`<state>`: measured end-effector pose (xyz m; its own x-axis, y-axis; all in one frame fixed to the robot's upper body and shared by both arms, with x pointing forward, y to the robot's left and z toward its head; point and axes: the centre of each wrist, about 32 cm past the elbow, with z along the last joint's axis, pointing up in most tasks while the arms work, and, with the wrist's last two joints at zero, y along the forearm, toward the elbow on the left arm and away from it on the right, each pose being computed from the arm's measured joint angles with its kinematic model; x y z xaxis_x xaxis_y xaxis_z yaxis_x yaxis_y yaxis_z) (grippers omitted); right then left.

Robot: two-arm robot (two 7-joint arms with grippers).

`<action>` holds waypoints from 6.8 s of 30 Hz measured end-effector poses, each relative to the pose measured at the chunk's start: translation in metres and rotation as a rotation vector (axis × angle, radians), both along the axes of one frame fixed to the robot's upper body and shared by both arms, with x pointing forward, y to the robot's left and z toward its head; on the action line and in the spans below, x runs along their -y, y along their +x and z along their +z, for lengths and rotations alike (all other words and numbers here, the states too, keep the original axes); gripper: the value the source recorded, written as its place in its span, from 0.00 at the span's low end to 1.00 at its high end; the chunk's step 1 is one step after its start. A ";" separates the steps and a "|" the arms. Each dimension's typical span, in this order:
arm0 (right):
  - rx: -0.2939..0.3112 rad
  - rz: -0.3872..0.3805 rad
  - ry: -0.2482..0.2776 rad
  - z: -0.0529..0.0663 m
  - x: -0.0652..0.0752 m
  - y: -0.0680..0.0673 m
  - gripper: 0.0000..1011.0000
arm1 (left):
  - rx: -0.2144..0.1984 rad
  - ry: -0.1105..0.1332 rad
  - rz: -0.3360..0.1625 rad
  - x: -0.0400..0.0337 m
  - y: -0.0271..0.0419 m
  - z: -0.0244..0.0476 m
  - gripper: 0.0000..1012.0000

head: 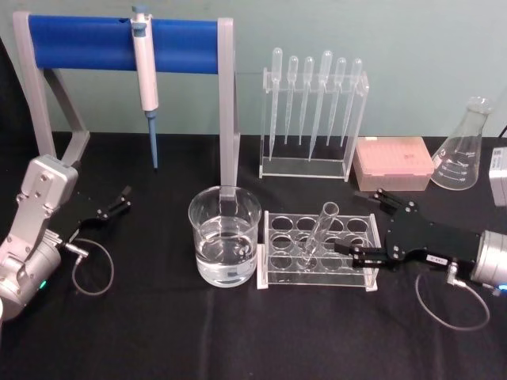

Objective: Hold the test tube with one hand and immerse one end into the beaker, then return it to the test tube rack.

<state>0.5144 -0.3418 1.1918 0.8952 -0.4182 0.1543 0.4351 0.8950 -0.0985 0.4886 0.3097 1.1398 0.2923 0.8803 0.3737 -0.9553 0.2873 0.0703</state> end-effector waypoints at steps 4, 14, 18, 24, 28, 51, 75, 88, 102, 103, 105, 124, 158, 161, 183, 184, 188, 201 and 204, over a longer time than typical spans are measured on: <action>-0.006 0.046 0.033 -0.002 -0.002 0.007 0.99 | 0.000 0.000 0.000 0.0000 0.0000 0.0000 0.99; -0.024 0.084 0.053 -0.006 -0.006 0.014 0.99 | 0.000 0.000 0.000 0.0000 0.0000 0.0000 0.99; -0.038 0.089 0.056 -0.010 -0.009 0.018 0.99 | 0.000 0.000 0.000 0.0000 0.0000 0.0000 0.99; -0.048 0.100 0.048 -0.010 -0.014 0.025 0.99 | 0.000 0.000 0.000 0.0000 0.0000 0.0000 0.99; -0.045 0.106 0.036 -0.008 -0.017 0.029 0.99 | 0.000 0.000 0.000 0.0000 0.0000 0.0000 0.99; -0.049 0.111 0.020 -0.005 -0.021 0.034 0.99 | 0.000 0.000 0.000 0.0000 0.0000 0.0000 0.99; -0.048 0.110 0.022 -0.005 -0.020 0.033 0.55 | 0.000 0.000 0.000 0.0000 0.0000 0.0000 0.99; -0.048 0.110 0.022 -0.005 -0.020 0.033 0.23 | 0.000 0.000 0.000 0.0000 0.0000 0.0000 0.99; -0.036 0.110 0.011 0.002 -0.020 0.032 0.23 | 0.000 0.000 0.000 0.0000 0.0000 0.0000 0.99; -0.033 0.108 0.007 0.005 -0.021 0.032 0.23 | 0.000 0.000 0.000 0.0000 0.0000 0.0000 0.99; -0.030 0.106 0.003 0.009 -0.021 0.032 0.23 | 0.000 0.000 0.000 0.0000 0.0000 0.0000 0.99; 0.001 0.096 -0.022 0.084 -0.020 0.029 0.23 | 0.000 0.000 0.000 0.0000 0.0000 0.0000 0.99; 0.031 0.230 -0.052 0.134 -0.085 0.077 0.23 | 0.000 0.000 0.000 0.0000 0.0000 0.0000 0.99; 0.027 0.241 -0.052 0.132 -0.091 0.079 0.23 | 0.000 0.000 0.000 0.0000 0.0000 0.0000 0.99; 0.024 0.279 -0.077 0.123 -0.114 0.087 0.23 | 0.000 0.000 0.000 0.0000 0.0000 0.0000 0.99; 0.024 0.280 -0.077 0.123 -0.114 0.087 0.23 | 0.000 0.000 0.000 0.0000 0.0000 0.0000 0.99; 0.020 0.287 -0.081 0.121 -0.116 0.088 0.23 | 0.000 0.000 0.000 0.0000 0.0000 0.0000 0.99; 0.007 0.291 -0.107 0.108 -0.121 0.090 0.23 | 0.000 0.000 0.000 0.0000 0.0000 0.0000 0.99; 0.002 0.291 -0.113 0.101 -0.122 0.091 0.23 | 0.000 0.000 0.000 0.0000 0.0000 0.0000 0.99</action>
